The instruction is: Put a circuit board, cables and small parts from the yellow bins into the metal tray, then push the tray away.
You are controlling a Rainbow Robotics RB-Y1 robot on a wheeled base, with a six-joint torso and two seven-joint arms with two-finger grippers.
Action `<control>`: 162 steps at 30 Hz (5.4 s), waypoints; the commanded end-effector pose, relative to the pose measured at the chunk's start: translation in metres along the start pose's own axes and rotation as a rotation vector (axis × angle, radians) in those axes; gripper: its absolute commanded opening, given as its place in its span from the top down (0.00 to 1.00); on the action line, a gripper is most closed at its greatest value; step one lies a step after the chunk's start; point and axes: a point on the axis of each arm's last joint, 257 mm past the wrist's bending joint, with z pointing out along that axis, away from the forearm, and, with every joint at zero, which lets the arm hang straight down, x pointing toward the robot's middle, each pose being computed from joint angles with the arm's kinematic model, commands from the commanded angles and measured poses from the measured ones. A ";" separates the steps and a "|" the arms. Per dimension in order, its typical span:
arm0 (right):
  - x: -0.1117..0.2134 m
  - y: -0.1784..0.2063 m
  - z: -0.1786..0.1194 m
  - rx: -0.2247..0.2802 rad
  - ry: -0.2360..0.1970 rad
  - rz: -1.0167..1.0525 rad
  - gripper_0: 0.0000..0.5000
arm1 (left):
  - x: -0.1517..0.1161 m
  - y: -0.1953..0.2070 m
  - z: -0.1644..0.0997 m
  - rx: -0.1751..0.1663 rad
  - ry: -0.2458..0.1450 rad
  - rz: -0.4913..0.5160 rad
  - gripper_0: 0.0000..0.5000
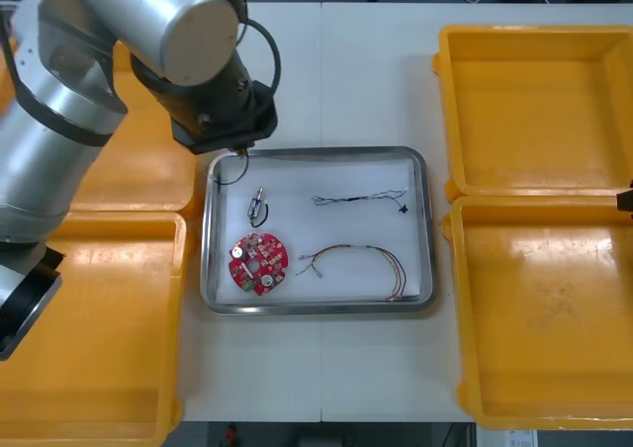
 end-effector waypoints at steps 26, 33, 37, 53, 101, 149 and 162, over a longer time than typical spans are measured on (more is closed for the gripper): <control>0.050 0.030 0.020 -0.097 0.140 0.269 0.00 | 0.052 -0.027 0.105 -0.018 0.026 0.099 0.00; 0.047 0.035 0.016 -0.100 0.129 0.177 0.00 | 0.050 -0.030 0.096 -0.009 0.020 0.095 0.00; 0.047 0.033 0.015 -0.096 0.125 0.106 0.00 | 0.044 -0.030 0.078 -0.006 0.025 0.081 0.00; 0.027 0.074 -0.011 -0.112 0.047 -0.134 0.00 | 0.018 0.009 -0.020 0.085 0.051 0.065 0.00; 0.070 0.343 -0.032 -0.374 0.029 -1.205 0.00 | 0.081 0.275 -0.073 -0.016 -0.059 0.170 0.00; 0.121 0.423 0.063 -0.313 -0.044 -1.463 0.00 | 0.107 0.313 -0.059 -0.123 0.003 0.125 0.00; 0.117 0.426 0.066 -0.312 -0.052 -1.460 0.00 | 0.107 0.313 -0.059 -0.123 0.003 0.125 0.00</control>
